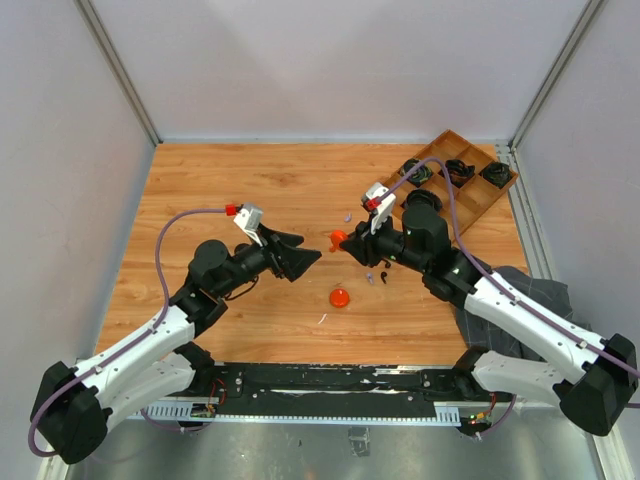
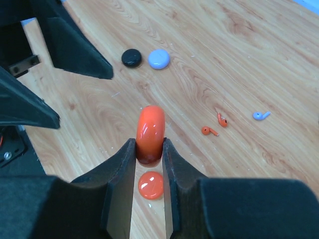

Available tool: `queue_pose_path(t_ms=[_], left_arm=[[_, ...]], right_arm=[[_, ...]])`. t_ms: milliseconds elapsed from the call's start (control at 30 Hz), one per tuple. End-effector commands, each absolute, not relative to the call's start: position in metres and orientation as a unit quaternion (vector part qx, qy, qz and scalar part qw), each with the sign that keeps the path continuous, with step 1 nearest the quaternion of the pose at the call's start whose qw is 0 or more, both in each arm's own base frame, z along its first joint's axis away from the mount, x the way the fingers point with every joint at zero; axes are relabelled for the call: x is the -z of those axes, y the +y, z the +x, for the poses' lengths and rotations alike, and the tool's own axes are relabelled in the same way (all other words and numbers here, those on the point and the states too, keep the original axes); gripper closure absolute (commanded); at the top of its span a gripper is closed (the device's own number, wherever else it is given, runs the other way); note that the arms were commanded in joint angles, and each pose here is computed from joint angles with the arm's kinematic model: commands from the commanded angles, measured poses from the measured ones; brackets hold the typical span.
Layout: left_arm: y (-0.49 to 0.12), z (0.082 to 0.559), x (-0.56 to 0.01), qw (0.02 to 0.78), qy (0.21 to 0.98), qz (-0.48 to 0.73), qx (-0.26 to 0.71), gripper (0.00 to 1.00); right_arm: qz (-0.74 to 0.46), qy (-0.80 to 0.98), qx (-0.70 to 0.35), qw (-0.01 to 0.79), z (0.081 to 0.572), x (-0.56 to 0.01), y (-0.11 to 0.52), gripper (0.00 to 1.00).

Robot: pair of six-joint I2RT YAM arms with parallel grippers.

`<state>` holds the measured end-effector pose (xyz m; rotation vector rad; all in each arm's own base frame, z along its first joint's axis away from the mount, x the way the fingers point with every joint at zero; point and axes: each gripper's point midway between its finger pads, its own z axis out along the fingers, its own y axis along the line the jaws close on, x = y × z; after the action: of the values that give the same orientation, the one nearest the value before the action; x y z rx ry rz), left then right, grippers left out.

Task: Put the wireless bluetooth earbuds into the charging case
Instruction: Pick up the charging case at the center of the board, then open the charging case.

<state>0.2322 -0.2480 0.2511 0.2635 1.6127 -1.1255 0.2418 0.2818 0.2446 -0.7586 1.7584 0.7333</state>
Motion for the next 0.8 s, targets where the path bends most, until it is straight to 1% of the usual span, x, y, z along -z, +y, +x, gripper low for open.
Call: queue_pose_path(t_ms=[0, 100, 233, 400, 500, 767], left_arm=[[-0.262, 0.213, -0.263, 0.566, 0.629, 0.25, 0.471, 0.19], [-0.267, 0.198, -0.265, 0.578, 0.585, 0.312, 0.476, 0.19], [-0.27, 0.183, -0.265, 0.599, 0.525, 0.384, 0.467, 0.22], [-0.273, 0.174, -0.264, 0.607, 0.483, 0.435, 0.457, 0.23], [-0.278, 0.172, -0.262, 0.599, 0.472, 0.456, 0.459, 0.27], [-0.289, 0.171, -0.255, 0.565, 0.47, 0.478, 0.482, 0.42]], right_arm=[[-0.398, 0.705, -0.311, 0.497, 0.225, -0.262, 0.276, 0.89], [-0.425, 0.698, -0.307, 0.488, 0.219, -0.267, 0.274, 0.89], [-0.461, 0.684, -0.32, 0.467, 0.206, -0.274, 0.277, 0.89], [-0.502, 0.658, -0.35, 0.439, 0.189, -0.285, 0.284, 0.88], [-0.52, 0.645, -0.365, 0.425, 0.181, -0.289, 0.287, 0.88], [-0.565, 0.627, -0.367, 0.39, 0.166, -0.282, 0.297, 0.88]])
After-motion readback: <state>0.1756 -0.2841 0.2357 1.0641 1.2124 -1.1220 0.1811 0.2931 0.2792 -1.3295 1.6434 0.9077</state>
